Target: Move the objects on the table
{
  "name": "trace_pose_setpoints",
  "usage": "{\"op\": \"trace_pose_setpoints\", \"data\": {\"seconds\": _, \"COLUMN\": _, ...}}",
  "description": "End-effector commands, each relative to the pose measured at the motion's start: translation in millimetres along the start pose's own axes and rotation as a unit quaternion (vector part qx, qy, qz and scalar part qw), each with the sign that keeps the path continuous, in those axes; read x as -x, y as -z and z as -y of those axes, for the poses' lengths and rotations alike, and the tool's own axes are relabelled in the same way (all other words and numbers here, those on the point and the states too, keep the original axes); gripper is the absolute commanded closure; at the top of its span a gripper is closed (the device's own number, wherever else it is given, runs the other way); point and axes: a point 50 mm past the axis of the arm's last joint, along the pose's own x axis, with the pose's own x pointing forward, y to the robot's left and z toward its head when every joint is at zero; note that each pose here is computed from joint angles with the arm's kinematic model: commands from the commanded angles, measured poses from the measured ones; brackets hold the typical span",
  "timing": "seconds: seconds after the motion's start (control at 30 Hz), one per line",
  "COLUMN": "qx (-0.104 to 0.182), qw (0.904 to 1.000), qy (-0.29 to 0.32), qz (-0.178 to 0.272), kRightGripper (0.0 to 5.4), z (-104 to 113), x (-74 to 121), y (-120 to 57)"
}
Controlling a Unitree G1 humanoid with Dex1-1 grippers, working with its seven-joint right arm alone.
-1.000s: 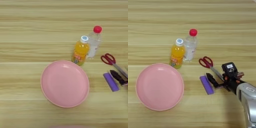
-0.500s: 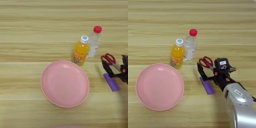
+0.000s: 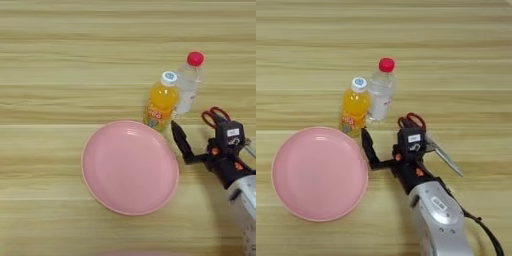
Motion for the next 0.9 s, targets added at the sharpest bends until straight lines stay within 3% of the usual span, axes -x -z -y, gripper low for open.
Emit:
{"op": "trace_pose_setpoints", "data": {"seconds": 0.03, "qx": 0.016, "qw": 0.9975, "qy": -0.005, "qz": 0.068, "kRightGripper": 0.03, "z": -5.9, "x": -6.6, "y": -24.6}}
{"op": "trace_pose_setpoints", "data": {"seconds": 0.27, "qx": 0.030, "qw": 0.9959, "qy": -0.039, "qz": 0.076, "kRightGripper": 0.03, "z": -17.0, "x": -17.3, "y": -29.0}}
{"op": "trace_pose_setpoints", "data": {"seconds": 0.9, "qx": 0.047, "qw": 0.9924, "qy": -0.069, "qz": 0.091, "kRightGripper": 0.03, "z": -17.8, "x": -50.9, "y": -40.3}}
